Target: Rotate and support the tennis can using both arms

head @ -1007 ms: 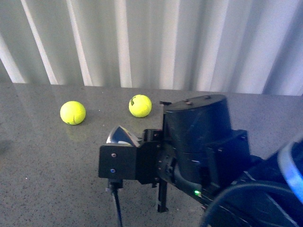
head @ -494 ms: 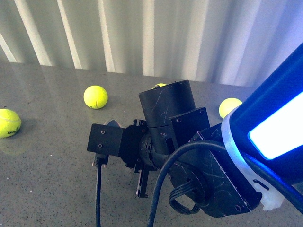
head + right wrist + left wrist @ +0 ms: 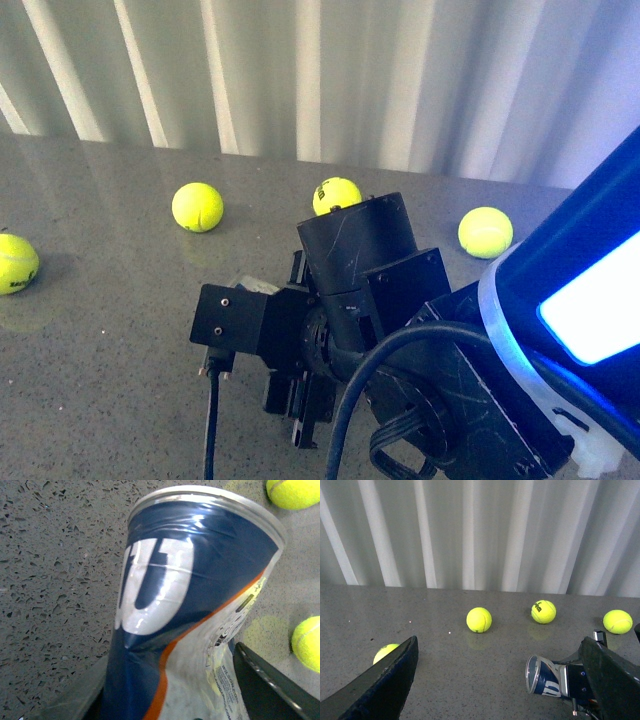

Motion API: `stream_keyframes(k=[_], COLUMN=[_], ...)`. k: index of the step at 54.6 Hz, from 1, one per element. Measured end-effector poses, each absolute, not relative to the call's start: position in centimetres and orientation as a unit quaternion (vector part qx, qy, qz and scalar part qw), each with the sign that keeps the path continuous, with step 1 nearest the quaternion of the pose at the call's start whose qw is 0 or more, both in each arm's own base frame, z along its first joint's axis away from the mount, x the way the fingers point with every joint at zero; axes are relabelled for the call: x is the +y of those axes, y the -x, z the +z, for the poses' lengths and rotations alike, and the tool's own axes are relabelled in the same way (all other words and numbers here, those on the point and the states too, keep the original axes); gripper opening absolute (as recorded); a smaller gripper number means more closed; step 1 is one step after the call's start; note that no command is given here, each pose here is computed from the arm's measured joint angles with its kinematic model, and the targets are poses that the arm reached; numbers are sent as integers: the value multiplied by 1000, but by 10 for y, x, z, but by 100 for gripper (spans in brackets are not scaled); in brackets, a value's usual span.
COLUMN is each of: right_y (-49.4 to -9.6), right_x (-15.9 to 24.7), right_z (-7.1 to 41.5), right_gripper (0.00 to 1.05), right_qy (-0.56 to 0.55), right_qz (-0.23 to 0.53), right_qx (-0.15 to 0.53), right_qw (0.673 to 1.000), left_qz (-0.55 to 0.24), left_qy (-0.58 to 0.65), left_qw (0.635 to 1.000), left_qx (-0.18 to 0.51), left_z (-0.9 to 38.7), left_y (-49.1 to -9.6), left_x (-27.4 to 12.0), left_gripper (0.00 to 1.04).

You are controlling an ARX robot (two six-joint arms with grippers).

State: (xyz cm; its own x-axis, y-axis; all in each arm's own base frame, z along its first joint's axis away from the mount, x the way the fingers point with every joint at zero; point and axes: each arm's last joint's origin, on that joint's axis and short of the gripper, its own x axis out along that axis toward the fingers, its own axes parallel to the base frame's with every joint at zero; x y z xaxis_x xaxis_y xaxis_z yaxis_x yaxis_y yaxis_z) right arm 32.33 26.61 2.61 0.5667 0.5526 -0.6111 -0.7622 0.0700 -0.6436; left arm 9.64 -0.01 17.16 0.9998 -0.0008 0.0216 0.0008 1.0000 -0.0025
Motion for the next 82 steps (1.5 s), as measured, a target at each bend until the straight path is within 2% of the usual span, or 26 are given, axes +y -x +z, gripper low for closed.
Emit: stream_keyframes(k=[11, 14, 26, 42, 67, 74, 82], right_y=[-318, -314, -306, -297, -260, -254, -261], right_x=[263, 263, 254, 233, 165, 133, 80], right_z=[32, 34, 38, 53, 80, 89, 95], right_gripper=[100, 97, 97, 97, 97, 97, 97], right_qy=[502, 501, 496, 486, 441, 416, 396], right_qz=[457, 461, 463, 446, 417, 357, 193], right_qx=[106, 106, 110, 107, 107, 90, 86], right_qw=[726, 725, 726, 744, 788, 831, 894], left_qz=[0, -1, 0, 0, 0, 0, 0], left_qy=[1, 1, 1, 1, 1, 1, 1], left_qw=[1000, 1000, 1000, 1000, 1000, 1000, 1000], left_qx=[-11, -11, -11, -11, -11, -11, -11], left_z=[172, 172, 172, 172, 172, 172, 172], left_y=[-96, -96, -96, -96, -96, -96, -96], left_x=[0, 0, 0, 0, 0, 0, 0], left_gripper=[98, 98, 98, 98, 98, 98, 98])
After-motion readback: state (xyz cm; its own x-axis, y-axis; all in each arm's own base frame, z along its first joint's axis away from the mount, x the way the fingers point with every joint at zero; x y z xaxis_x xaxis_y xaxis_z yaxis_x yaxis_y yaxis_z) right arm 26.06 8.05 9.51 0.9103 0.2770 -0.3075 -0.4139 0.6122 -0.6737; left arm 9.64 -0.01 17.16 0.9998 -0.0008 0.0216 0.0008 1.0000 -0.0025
